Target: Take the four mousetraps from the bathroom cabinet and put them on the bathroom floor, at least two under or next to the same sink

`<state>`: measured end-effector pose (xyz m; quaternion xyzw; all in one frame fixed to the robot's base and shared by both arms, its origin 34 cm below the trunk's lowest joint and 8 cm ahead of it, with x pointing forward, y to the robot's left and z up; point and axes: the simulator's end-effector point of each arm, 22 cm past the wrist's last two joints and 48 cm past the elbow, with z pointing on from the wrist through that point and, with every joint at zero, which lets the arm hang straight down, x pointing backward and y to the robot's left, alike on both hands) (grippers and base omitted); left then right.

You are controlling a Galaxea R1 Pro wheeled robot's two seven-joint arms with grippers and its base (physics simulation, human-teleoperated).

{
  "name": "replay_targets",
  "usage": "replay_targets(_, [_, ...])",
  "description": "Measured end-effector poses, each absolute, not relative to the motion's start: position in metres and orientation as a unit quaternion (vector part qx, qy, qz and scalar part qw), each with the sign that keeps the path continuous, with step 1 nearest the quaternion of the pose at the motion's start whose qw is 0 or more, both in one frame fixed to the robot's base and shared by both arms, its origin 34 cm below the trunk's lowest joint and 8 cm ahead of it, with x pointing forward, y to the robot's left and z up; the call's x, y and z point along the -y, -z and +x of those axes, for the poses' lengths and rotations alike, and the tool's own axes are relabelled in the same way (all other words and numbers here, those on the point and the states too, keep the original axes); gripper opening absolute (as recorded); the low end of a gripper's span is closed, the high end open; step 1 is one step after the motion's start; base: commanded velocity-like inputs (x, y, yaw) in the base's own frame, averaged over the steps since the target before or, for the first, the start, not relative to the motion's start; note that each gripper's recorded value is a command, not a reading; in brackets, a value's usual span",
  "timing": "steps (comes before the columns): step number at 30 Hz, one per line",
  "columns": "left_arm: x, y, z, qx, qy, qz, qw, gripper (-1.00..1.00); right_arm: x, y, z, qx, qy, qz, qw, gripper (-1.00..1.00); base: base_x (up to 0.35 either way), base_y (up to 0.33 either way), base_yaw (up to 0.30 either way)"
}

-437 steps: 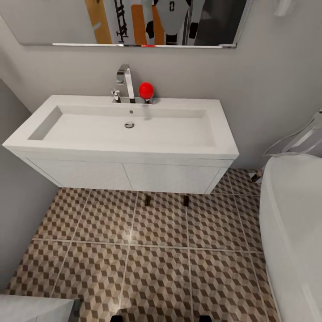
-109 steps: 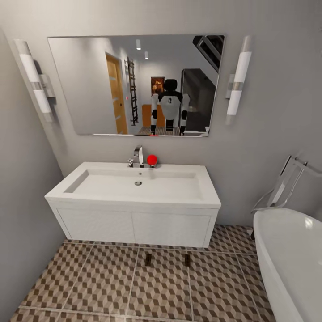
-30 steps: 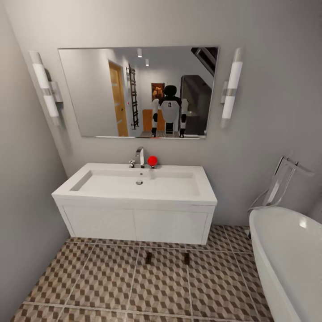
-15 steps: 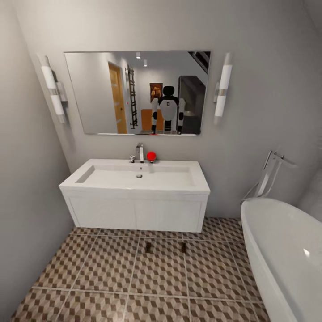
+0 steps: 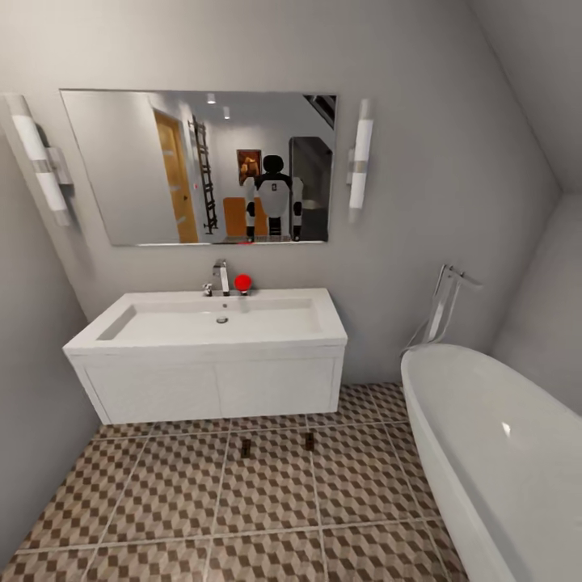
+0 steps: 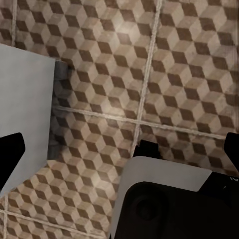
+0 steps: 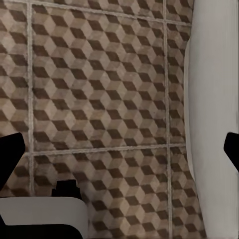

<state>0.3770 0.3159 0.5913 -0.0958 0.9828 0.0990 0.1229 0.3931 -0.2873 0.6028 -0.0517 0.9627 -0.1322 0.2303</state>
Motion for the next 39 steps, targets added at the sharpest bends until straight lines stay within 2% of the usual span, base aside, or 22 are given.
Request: replay_targets(39, [-0.316,-0.591,0.377,-0.983,-0.100,-0.095,0.123,1.00,0.280,-0.599,0.381,-0.967,0.127,-0.046,0.218,1.00,0.000,0.000,-0.286])
